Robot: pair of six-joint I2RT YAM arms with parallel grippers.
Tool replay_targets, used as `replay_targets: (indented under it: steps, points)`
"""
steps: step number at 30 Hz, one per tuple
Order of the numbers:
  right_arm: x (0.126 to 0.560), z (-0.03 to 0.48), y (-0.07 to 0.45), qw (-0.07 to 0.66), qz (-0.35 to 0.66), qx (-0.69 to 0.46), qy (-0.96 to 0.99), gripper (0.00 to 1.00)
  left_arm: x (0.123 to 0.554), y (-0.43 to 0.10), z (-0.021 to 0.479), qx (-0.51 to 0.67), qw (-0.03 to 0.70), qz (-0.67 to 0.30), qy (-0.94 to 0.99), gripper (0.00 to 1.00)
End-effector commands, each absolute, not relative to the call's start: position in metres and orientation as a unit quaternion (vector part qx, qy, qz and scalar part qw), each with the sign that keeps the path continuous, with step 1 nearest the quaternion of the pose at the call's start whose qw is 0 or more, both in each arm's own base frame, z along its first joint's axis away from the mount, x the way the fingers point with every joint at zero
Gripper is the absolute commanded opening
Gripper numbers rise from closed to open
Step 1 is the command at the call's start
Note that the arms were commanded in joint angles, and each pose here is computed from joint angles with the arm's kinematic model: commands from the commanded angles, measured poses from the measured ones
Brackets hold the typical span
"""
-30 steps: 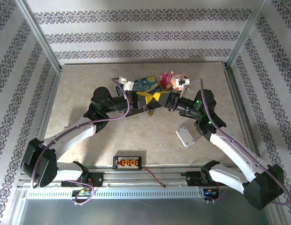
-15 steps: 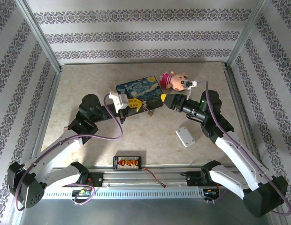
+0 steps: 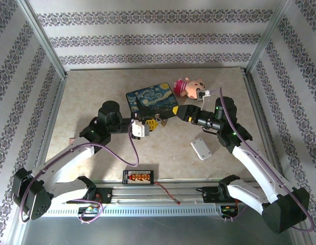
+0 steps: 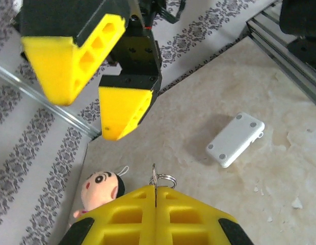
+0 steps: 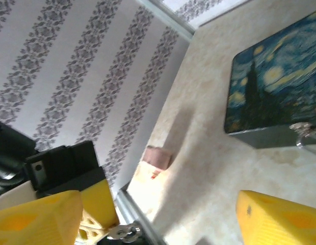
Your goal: Unlock a padlock with a key
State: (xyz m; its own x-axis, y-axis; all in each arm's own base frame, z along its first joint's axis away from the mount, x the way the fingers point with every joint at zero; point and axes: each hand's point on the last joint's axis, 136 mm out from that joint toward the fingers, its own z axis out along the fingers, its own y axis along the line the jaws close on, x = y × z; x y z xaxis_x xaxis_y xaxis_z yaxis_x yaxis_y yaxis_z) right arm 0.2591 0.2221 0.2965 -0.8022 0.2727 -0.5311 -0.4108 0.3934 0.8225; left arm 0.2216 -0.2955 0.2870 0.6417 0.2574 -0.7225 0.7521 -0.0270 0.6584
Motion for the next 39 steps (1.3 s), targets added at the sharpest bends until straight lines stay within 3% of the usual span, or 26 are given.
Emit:
replay_targets:
  steps: [1,7,12,16,31,39]
  points:
    - [0.244,0.299,0.230,0.275,0.586,-0.079,0.758,0.81,0.210,-0.302,0.301,0.719,0.605,-0.182,0.290,0.00]
    - [0.242,0.295,0.233,0.245,0.599,-0.069,0.759,0.72,0.214,-0.305,0.306,0.736,0.617,-0.131,0.247,0.00]
    - [0.246,0.290,0.236,0.217,0.608,-0.044,0.763,0.66,0.239,-0.318,0.290,0.745,0.645,0.030,0.167,0.00]
    - [0.244,0.288,0.238,0.205,0.612,-0.046,0.762,0.66,0.249,-0.325,0.287,0.747,0.644,0.104,0.130,0.00]
    - [0.239,0.289,0.247,0.194,0.632,-0.065,0.748,0.62,0.236,-0.333,0.311,0.713,0.686,0.121,0.078,0.00]
    - [0.239,0.302,0.247,0.209,0.641,-0.070,0.735,0.49,0.240,-0.334,0.311,0.709,0.689,0.119,0.088,0.00]
